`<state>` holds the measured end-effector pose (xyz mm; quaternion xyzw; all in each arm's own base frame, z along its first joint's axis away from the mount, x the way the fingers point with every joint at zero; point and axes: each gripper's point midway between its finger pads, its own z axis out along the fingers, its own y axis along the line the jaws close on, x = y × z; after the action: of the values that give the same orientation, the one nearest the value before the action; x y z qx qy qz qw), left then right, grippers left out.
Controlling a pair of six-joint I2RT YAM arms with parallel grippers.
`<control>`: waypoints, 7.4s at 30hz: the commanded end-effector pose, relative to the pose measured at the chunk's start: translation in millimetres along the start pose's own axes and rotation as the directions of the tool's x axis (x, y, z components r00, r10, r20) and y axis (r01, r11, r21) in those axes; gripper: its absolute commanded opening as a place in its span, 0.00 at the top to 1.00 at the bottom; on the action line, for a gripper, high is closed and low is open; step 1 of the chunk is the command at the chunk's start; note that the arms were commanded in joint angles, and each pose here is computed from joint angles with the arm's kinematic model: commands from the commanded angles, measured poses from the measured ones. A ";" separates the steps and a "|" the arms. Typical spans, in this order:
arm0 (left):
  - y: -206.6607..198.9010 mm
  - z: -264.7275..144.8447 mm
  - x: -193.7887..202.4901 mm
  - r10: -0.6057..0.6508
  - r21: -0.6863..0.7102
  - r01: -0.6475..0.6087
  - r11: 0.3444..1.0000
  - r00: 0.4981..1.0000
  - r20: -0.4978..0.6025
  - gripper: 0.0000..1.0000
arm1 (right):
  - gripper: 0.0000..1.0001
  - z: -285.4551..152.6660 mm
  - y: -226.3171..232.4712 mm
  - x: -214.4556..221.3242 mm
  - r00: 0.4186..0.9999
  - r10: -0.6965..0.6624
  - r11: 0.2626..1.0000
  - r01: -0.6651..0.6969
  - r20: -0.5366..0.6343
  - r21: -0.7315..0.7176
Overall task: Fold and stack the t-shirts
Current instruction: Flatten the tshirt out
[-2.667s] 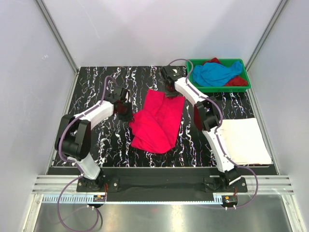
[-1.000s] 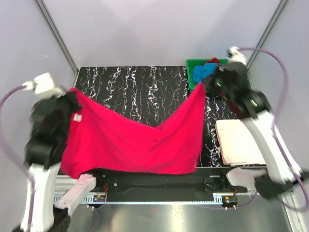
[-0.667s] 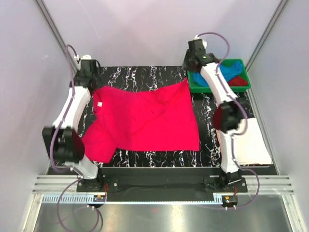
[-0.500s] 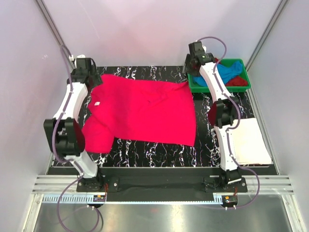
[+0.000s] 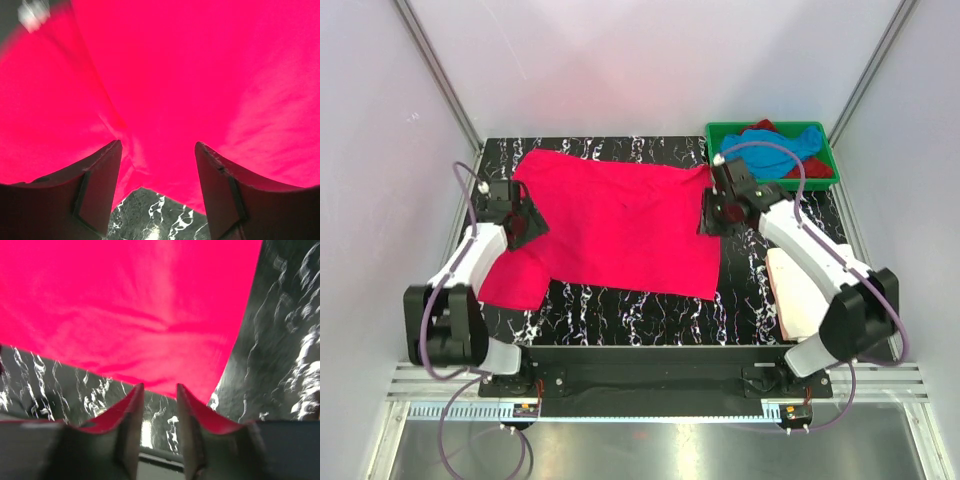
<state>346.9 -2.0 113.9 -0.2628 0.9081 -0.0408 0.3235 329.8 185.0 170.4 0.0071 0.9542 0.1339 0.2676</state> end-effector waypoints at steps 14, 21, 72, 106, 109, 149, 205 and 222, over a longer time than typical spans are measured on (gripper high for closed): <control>-36.1 99.9 23.0 -0.210 0.064 0.227 0.972 0.957 -0.200 0.46 | 0.70 115.2 -13.1 41.0 0.988 0.088 0.996 -0.086 -0.127 0.021; -50.2 120.7 15.6 -0.366 0.088 0.394 0.915 0.902 -0.230 0.50 | 0.69 179.7 -4.0 -18.9 0.996 0.017 0.996 -0.009 -0.091 0.089; 169.7 12.8 49.9 -0.554 -0.432 0.503 0.749 0.833 0.010 0.47 | 0.42 46.7 31.8 19.9 0.996 -0.003 0.979 -0.016 -0.088 -0.205; 173.9 34.4 50.7 -0.479 -0.476 0.390 0.788 0.875 -0.076 1.00 | 0.44 68.0 1.2 40.8 0.980 0.127 0.987 -0.140 -0.154 -0.080; 163.8 21.1 52.7 -0.453 -0.470 0.373 0.800 0.889 -0.064 1.00 | 0.46 76.5 -17.9 43.2 0.938 0.299 0.950 -0.310 -0.173 -0.042; 97.3 -31.2 44.5 -0.279 -0.267 0.294 0.918 0.956 0.096 1.00 | 0.49 141.4 -103.5 20.1 0.725 0.685 0.659 -0.656 0.066 0.368; -28.8 -542.4 -210.4 -0.323 0.367 -0.252 0.896 0.200 0.925 1.00 | 1.00 -213.9 84.5 -171.7 0.856 0.208 0.858 0.072 0.473 -0.508; -18.8 -515.3 -171.2 -0.230 0.303 -0.298 0.905 0.255 0.939 1.00 | 1.00 -246.5 67.3 -93.3 0.847 0.372 0.796 -0.081 0.380 -0.600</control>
<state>13.1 10.4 691.9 -0.1220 0.3379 -0.0636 0.9311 216.5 158.4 498.2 0.0363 0.7164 0.4477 0.5339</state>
